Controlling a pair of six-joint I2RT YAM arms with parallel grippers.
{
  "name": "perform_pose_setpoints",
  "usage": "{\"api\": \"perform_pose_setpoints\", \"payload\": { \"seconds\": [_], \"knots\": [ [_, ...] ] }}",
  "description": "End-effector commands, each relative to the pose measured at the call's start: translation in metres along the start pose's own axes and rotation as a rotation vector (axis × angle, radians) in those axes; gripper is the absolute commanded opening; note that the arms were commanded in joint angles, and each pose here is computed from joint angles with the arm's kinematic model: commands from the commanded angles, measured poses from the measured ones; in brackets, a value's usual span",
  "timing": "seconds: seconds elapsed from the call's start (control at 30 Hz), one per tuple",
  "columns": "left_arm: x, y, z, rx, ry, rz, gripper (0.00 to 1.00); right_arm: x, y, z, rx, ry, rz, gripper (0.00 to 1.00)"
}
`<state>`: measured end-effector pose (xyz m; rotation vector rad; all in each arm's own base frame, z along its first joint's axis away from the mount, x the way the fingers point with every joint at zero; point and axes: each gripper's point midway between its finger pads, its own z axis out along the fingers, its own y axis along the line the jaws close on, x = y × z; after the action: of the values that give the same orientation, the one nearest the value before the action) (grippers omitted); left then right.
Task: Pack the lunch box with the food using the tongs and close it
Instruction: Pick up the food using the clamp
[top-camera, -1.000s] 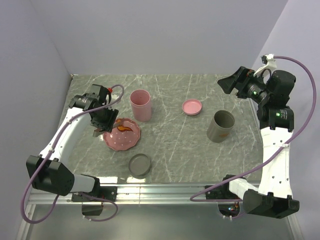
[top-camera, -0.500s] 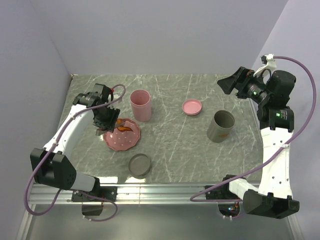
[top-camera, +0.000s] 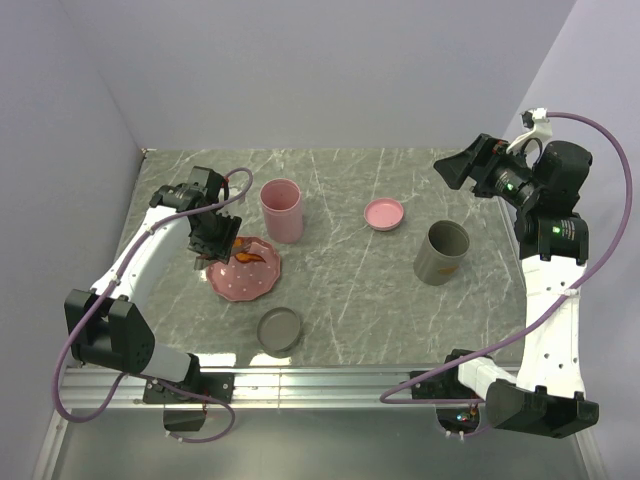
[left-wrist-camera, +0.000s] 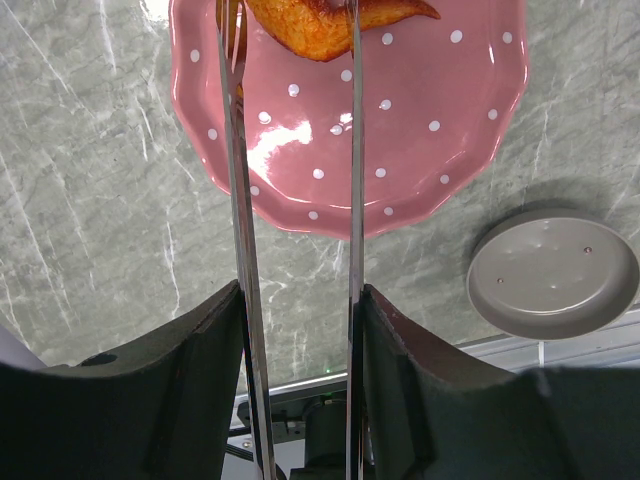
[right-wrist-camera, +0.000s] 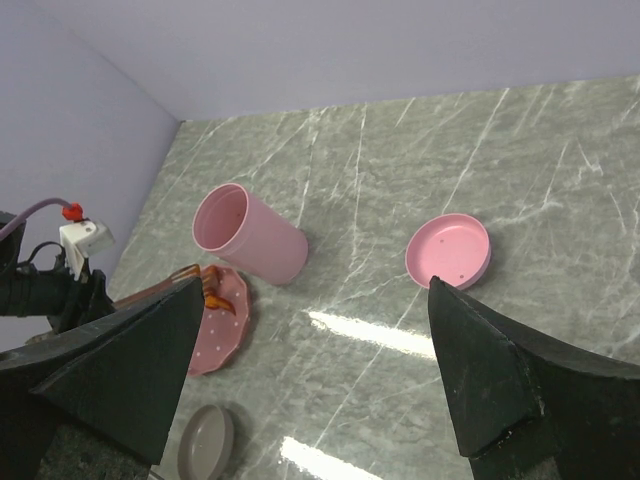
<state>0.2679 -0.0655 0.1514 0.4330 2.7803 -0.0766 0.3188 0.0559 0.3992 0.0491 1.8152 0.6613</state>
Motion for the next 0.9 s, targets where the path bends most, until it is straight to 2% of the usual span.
{"api": "perform_pose_setpoints", "payload": {
  "seconds": [0.0, 0.43, 0.87],
  "knots": [
    [-0.004, 0.004, -0.002, -0.021, -0.018, -0.008, 0.52, -0.011, 0.012, -0.007, -0.034, -0.041, -0.044, 1.00],
    [-0.002, 0.000, 0.013, 0.007, 0.021, -0.014, 0.51, -0.012, 0.013, -0.009, -0.035, -0.049, -0.049, 1.00],
    [-0.003, -0.016, 0.016, 0.097, 0.004, 0.007, 0.40, -0.012, 0.014, -0.010, -0.033, -0.049, -0.051, 1.00]
  ]
}}
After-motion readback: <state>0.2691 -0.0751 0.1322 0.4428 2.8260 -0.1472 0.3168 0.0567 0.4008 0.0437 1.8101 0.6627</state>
